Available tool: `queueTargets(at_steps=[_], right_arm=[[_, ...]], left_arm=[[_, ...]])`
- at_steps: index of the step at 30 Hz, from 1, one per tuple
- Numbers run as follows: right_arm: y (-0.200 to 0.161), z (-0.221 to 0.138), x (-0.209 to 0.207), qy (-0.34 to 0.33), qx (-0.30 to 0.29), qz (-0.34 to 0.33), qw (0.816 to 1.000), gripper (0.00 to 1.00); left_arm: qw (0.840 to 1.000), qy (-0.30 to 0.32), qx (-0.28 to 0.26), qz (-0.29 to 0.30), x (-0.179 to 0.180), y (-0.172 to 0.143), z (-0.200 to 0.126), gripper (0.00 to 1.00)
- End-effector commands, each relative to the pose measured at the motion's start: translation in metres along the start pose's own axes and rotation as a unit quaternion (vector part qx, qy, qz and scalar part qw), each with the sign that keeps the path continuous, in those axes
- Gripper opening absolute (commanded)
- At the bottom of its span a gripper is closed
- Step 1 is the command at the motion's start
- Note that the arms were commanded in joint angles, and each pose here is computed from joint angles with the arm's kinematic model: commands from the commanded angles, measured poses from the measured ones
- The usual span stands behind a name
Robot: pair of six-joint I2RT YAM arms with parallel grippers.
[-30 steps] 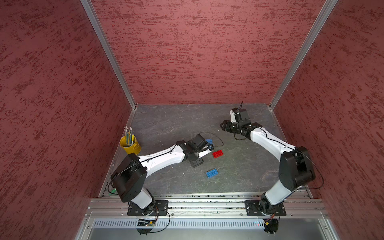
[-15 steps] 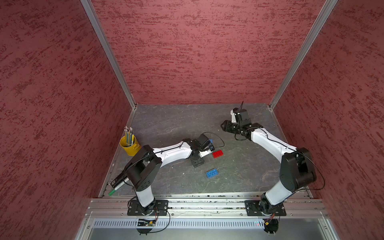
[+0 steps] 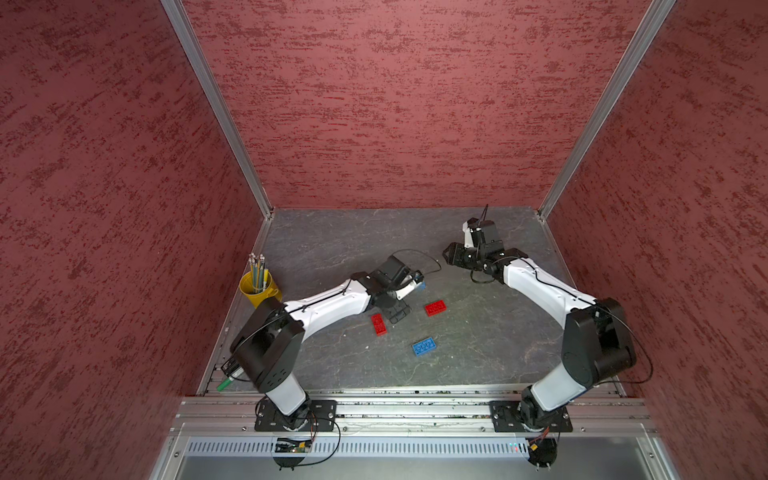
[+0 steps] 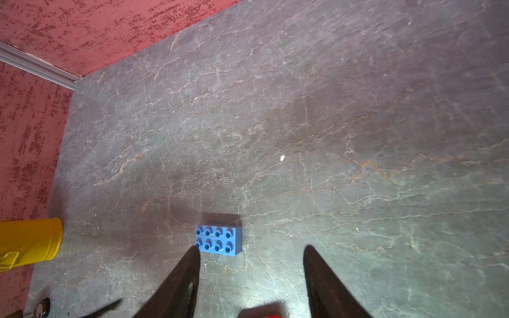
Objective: Assemble a rectangle with lego
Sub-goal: Place the lego brick at the center of the board, then move the lego brick at the center of the board.
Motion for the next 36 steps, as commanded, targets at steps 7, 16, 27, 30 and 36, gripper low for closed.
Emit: queueTargets(at_steps=[7,16,27,30,36], right_arm=[[-0.020,0.003,0.007,-0.001,0.028,0.035,0.999,0.56],[-0.076,0.027,0.026,-0.072,0.063,0.153,0.984,0.54],[-0.106,0.049,0.043,-0.128,0.069,0.265,0.953,0.58],[-0.106,0.060,0.050,-0.135,0.070,0.282,0.947,0.58],[-0.110,0.078,0.050,-0.162,0.071,0.313,0.933,0.58]], left_arm=[[0.943,0.099,-0.205,-0.241,0.076,-0.016,-0.101,1.00],[0.829,0.066,-0.131,-0.540,0.121,-0.098,-0.090,1.00],[0.787,0.081,-0.165,-0.589,0.117,-0.121,-0.087,1.00],[0.799,0.087,-0.163,-0.571,0.113,-0.114,-0.091,1.00],[0.814,0.096,-0.171,-0.547,0.104,-0.104,-0.099,1.00]])
Point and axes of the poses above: each gripper's point midway between its finger pads, its own z axis out along the fingers, its own x axis along the line the jaws close on, y = z × x, the point moved 5 cm from there along -z, back along the fingers, and after that the axes turned 14 degrees about z, right-handed, at the moved point
